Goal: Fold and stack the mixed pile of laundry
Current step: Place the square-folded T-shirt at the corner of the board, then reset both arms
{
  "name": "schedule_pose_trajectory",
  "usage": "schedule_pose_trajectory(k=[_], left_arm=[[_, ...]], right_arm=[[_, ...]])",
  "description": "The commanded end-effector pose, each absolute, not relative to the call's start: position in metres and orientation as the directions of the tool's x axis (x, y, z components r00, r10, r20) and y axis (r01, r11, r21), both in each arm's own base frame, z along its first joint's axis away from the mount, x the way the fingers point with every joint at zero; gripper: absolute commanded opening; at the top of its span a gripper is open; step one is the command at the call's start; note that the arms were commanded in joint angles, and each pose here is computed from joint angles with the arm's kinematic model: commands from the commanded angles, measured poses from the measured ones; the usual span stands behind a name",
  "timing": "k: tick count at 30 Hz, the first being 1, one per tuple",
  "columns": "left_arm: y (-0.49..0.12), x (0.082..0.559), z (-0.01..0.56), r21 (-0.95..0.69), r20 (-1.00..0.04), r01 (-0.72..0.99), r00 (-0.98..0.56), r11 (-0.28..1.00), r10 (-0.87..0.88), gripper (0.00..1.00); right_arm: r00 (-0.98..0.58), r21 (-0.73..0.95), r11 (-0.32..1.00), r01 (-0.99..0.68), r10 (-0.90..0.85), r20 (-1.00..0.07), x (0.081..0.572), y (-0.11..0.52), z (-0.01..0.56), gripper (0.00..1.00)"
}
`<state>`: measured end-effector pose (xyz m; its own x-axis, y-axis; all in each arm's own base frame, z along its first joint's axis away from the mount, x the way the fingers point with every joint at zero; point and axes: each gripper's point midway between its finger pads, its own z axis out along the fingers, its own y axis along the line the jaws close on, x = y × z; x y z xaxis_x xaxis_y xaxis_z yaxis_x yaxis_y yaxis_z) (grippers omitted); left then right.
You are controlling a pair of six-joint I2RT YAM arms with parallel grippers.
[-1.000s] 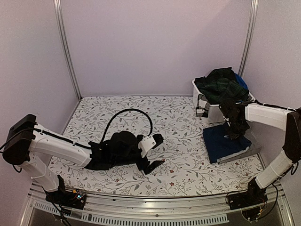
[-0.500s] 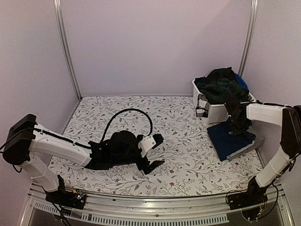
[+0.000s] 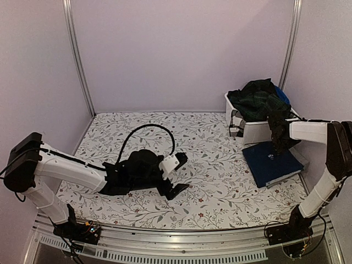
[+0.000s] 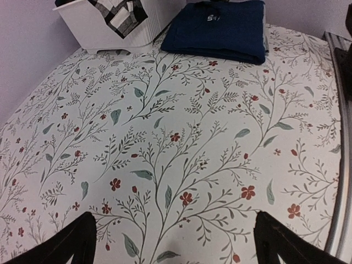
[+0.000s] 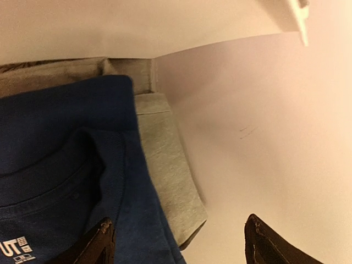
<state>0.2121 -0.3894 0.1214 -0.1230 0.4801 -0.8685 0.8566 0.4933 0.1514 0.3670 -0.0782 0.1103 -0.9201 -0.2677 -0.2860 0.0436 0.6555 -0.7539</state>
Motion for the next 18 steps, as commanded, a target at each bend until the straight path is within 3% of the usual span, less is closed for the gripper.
schedule_pose_trajectory(k=[1, 5, 10, 18], left_arm=[[-0.379, 0.226, 0.132, 0.099, -0.882, 0.833, -0.179, 0.544, 0.436, 1.00], [-0.369, 0.244, 0.142, 0.016, -0.894, 0.796, -0.260, 0.605, 0.366, 1.00], [-0.338, 0.282, 0.166, -0.150, -0.898, 0.699, -0.392, 0.699, 0.199, 1.00], [-0.278, 0.336, 0.201, -0.388, -0.815, 0.515, -0.579, 0.764, -0.024, 1.00]], right_arm=[[-0.860, -0.712, 0.672, 0.206, -0.223, -0.459, 0.383, -0.091, 0.162, 0.80], [-0.767, -0.511, 0.830, 0.225, -0.173, -0.618, 0.397, -0.062, 0.192, 0.84], [-0.709, -0.333, 0.930, 0.156, -0.130, -0.693, 0.403, -0.030, 0.217, 0.97], [-0.589, 0.006, 0.998, -0.069, -0.036, -0.807, 0.413, 0.038, 0.250, 0.99]])
